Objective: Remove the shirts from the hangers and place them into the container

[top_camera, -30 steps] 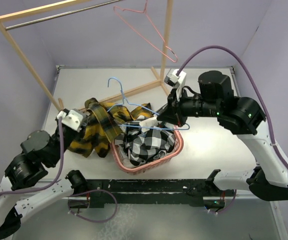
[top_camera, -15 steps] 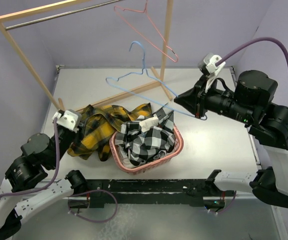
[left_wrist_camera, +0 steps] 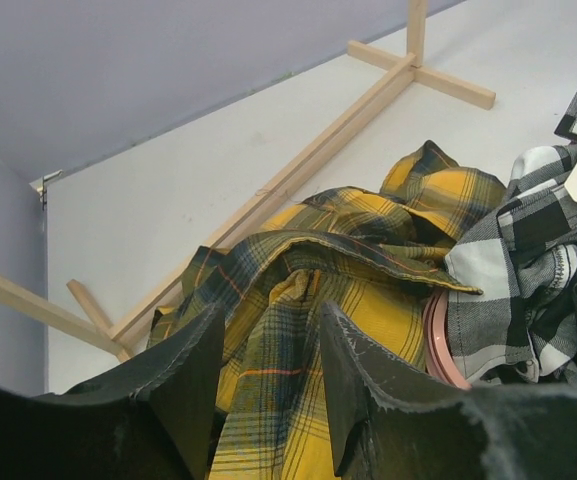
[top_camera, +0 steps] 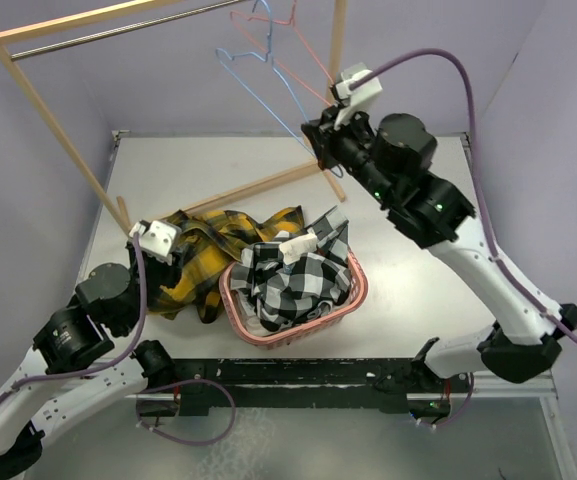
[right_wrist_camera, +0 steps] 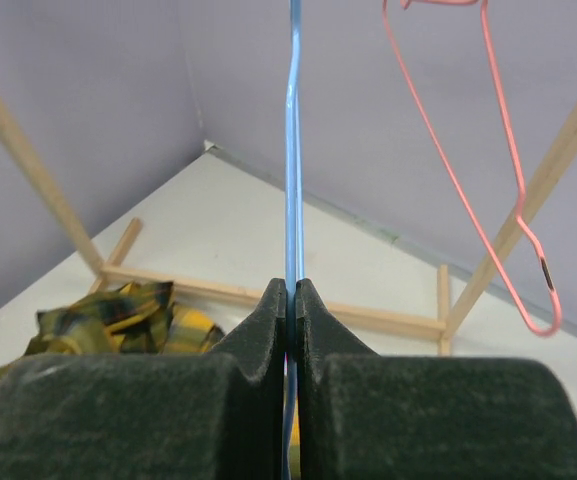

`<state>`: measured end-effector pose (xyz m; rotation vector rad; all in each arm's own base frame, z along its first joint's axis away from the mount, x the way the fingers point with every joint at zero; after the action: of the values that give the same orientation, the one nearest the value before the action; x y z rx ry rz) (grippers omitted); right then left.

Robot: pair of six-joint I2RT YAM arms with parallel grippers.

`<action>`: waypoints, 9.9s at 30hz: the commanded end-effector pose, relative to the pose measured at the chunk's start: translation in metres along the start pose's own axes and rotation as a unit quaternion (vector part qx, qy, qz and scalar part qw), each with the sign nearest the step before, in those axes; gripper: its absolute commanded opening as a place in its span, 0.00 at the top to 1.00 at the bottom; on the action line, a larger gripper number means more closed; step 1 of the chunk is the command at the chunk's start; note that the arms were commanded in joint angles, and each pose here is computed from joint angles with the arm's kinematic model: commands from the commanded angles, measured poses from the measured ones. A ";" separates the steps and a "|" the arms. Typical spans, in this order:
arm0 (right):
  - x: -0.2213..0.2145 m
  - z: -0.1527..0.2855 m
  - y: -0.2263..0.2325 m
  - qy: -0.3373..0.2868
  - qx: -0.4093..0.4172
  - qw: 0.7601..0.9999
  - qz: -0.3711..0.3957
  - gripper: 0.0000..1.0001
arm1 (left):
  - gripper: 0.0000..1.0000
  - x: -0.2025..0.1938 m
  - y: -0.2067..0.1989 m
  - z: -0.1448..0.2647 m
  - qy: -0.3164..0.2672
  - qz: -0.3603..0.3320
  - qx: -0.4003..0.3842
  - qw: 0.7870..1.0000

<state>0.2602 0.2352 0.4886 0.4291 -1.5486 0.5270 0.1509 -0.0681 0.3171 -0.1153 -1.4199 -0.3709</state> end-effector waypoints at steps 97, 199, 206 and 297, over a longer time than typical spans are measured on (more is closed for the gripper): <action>-0.180 0.136 -0.013 0.121 -0.039 0.988 -0.093 0.16 | 0.05 -0.060 0.019 -0.086 0.284 0.317 -0.015 0.905; -0.186 0.171 -0.028 0.078 -0.087 0.983 -0.141 0.16 | 1.00 0.317 0.000 0.000 -0.207 0.298 -0.214 0.907; -0.181 0.174 -0.031 0.068 -0.097 0.983 -0.140 0.16 | 1.00 0.356 -0.016 0.041 -0.268 0.296 -0.326 0.857; -0.159 0.209 -0.073 0.019 -0.232 0.962 -0.144 0.17 | 1.00 0.013 -0.200 -0.059 0.196 0.065 -0.105 0.973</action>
<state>0.1392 0.0550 0.3134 0.2502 -1.4278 0.0090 0.1269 -0.2867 0.3044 -0.5896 -0.8614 -0.4460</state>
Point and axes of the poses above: each gripper's point midway between its finger pads, its own z axis back along the fingers, its own y axis along the line the jaws close on, x = y × z, the point moved 5 cm from there along z, back along the fingers, and after that the axes turned 4 degrees about z, right-handed, at the moved point
